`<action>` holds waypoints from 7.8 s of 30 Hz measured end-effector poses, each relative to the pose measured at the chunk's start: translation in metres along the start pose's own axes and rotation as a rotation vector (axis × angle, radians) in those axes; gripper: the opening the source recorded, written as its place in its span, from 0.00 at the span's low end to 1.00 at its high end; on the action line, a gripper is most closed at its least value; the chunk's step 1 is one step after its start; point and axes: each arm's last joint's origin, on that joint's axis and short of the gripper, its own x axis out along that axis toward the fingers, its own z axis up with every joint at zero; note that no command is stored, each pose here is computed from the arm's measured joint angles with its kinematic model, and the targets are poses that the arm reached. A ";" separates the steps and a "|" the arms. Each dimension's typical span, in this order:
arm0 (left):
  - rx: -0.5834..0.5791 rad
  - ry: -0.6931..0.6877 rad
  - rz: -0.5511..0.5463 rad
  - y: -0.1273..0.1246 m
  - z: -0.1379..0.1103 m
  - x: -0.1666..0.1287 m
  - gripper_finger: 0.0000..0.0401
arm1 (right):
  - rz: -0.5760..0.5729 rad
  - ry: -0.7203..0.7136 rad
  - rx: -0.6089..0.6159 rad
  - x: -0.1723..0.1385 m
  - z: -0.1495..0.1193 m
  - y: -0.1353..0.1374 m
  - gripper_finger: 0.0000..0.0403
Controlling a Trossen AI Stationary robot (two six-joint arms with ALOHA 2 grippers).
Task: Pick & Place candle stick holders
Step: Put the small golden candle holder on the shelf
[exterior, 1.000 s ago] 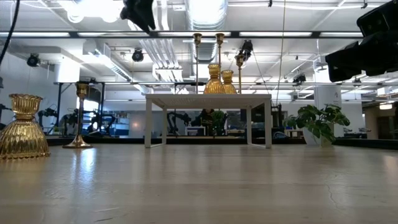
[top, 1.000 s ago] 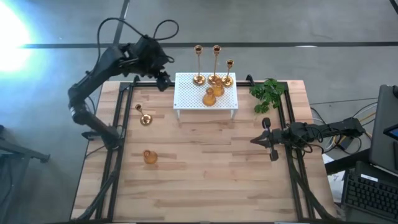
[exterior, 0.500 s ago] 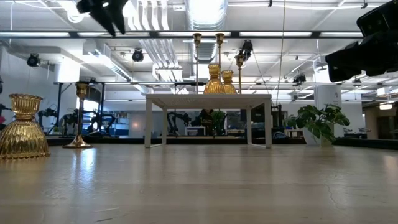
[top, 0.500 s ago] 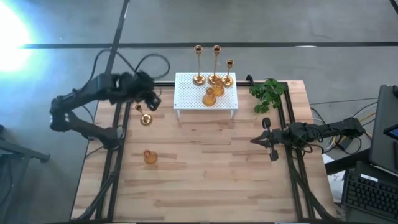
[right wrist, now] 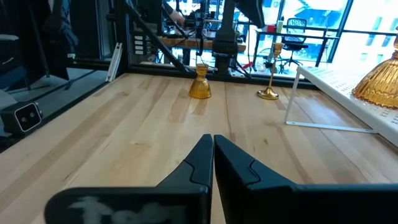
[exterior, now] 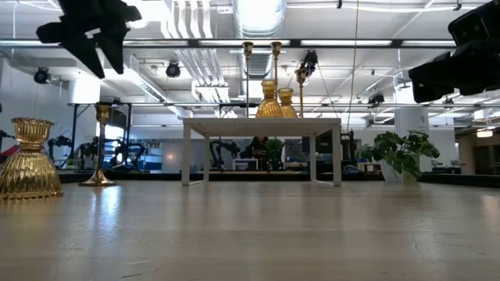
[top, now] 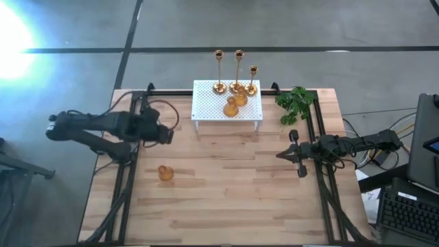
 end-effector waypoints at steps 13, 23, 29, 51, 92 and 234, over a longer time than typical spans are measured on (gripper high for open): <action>-0.103 0.063 0.105 -0.005 -0.038 0.030 0.55 | 0.000 0.000 0.000 0.000 0.000 0.000 0.02; -0.135 0.013 0.193 -0.013 -0.069 0.054 0.55 | 0.000 0.000 0.000 0.000 0.000 0.000 0.02; -0.169 -0.044 0.269 -0.013 -0.085 0.079 0.55 | 0.000 0.000 0.000 0.000 0.000 0.000 0.02; -0.287 -0.323 0.296 0.010 -0.114 0.128 0.55 | 0.000 0.000 0.000 0.000 0.000 0.000 0.02; -0.144 -0.626 0.244 0.018 -0.109 0.144 0.01 | 0.000 0.000 0.000 0.000 0.000 0.000 0.02; 0.017 -0.735 0.222 0.008 -0.049 0.091 0.08 | 0.000 0.000 0.000 0.000 0.000 0.000 0.02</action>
